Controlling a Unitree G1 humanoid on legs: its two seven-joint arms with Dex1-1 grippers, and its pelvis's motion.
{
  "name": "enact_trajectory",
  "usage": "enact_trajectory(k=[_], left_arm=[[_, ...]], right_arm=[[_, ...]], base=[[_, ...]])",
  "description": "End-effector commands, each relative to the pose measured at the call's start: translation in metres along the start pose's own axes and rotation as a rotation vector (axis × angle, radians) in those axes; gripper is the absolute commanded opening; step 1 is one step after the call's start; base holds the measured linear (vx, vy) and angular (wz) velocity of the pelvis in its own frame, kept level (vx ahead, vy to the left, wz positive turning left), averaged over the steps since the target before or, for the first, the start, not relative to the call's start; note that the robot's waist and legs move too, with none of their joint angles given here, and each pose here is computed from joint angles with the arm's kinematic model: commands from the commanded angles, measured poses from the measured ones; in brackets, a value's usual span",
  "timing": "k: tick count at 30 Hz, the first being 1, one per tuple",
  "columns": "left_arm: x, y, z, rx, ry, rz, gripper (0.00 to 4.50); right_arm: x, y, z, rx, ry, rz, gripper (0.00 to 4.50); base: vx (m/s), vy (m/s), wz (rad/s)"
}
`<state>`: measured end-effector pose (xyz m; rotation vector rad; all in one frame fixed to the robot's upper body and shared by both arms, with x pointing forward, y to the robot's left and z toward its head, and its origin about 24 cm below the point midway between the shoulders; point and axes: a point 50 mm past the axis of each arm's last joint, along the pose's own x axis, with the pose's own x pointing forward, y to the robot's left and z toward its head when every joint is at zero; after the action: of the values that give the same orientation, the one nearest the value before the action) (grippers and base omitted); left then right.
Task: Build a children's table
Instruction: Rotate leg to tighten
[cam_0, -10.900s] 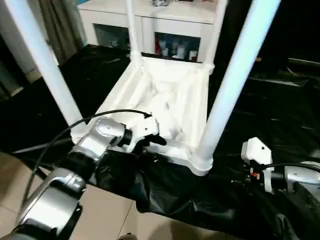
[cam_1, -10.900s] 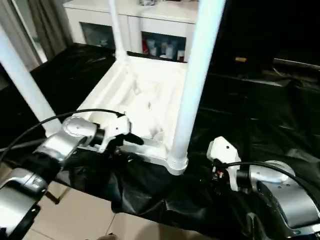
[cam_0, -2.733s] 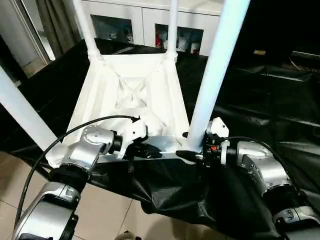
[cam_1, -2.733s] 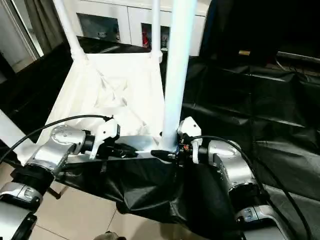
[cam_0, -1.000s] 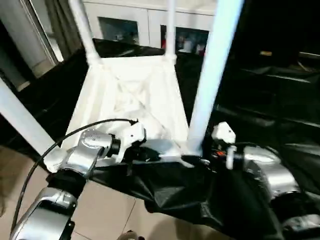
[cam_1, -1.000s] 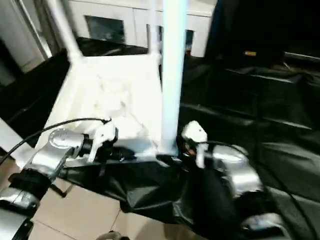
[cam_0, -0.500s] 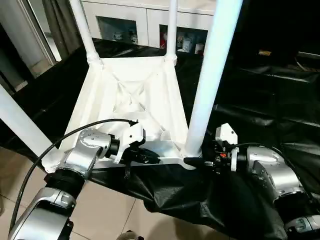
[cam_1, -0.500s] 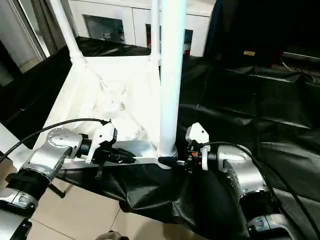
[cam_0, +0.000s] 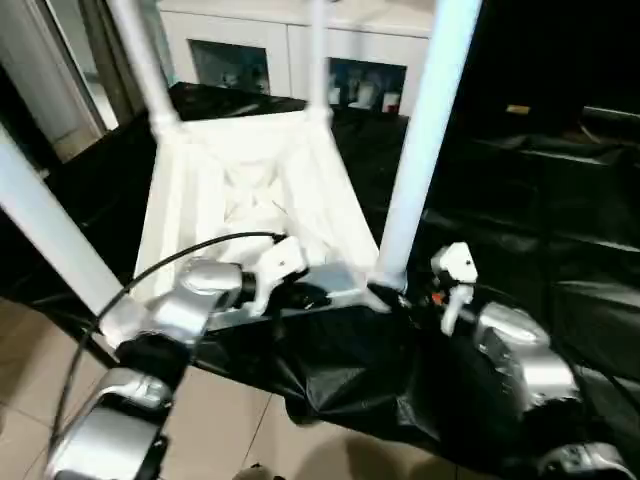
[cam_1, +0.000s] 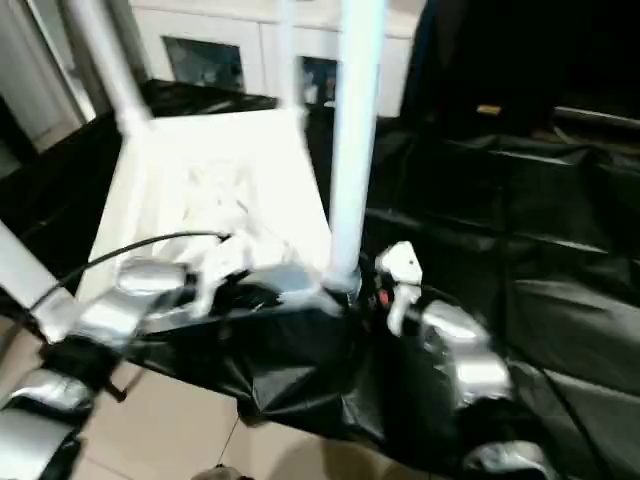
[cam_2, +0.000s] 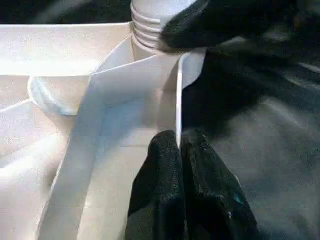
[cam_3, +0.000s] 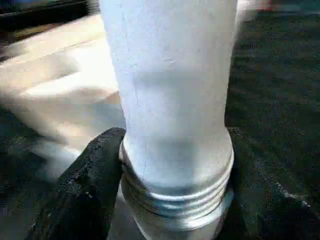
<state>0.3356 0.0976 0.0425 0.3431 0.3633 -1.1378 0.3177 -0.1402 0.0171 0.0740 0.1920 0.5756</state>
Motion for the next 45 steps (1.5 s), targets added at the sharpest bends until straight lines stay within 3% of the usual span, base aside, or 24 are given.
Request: enact_trajectory(k=[1, 4, 6, 7, 9, 13, 19, 27, 32, 41, 45], left_arm=[[0.015, -0.001, 0.013, -0.011, -0.028, 0.07, 0.0], [0.026, -0.004, 0.021, -0.019, -0.054, 0.098, 0.0], [0.028, -0.006, 0.023, -0.009, -0.062, 0.09, 0.0], [0.028, -0.007, 0.023, -0.008, -0.065, 0.078, 0.0], [0.025, -0.007, 0.021, 0.009, -0.067, 0.049, 0.0], [0.016, -0.007, 0.015, 0.034, -0.07, -0.016, 0.0], [-0.01, -0.011, -0.002, 0.078, -0.021, -0.205, 0.0], [-0.035, -0.011, -0.009, 0.079, 0.021, -0.366, 0.0], [-0.04, -0.011, -0.009, 0.086, 0.022, -0.382, 0.0], [-0.042, -0.012, -0.009, 0.088, 0.025, -0.386, 0.0], [-0.04, -0.008, -0.009, 0.083, 0.02, -0.332, 0.0]], right_arm=[[0.005, 0.008, -0.027, 0.064, 0.115, -0.099, 2.8], [0.018, 0.025, -0.025, 0.064, 0.108, -0.071, 2.8], [0.021, 0.034, -0.02, 0.013, 0.076, 0.003, 2.8], [0.022, 0.037, -0.018, -0.007, 0.06, 0.036, 3.14], [0.02, 0.037, -0.012, -0.007, 0.024, 0.089, 3.52], [0.014, 0.031, -0.005, -0.057, 0.01, 0.177, 3.85], [-0.011, 0.014, 0.015, -0.133, 0.017, 0.412, 3.85], [-0.034, 0.007, 0.019, -0.186, 0.114, 0.635, 3.85], [-0.034, 0.007, 0.02, -0.192, 0.126, 0.653, 3.85], [-0.03, 0.014, 0.019, -0.171, 0.114, 0.693, 3.06], [-0.03, 0.016, 0.013, -0.146, 0.114, 0.67, 2.81]], base=[[0.0, 0.0, 0.0], [0.0, 0.0, 0.0], [0.0, 0.0, 0.0], [0.0, 0.0, 0.0], [0.0, 0.0, 0.0], [0.0, 0.0, 0.0], [0.0, 0.0, 0.0], [0.0, 0.0, 0.0], [0.0, 0.0, 0.0], [0.0, 0.0, 0.0], [0.0, 0.0, 0.0]])
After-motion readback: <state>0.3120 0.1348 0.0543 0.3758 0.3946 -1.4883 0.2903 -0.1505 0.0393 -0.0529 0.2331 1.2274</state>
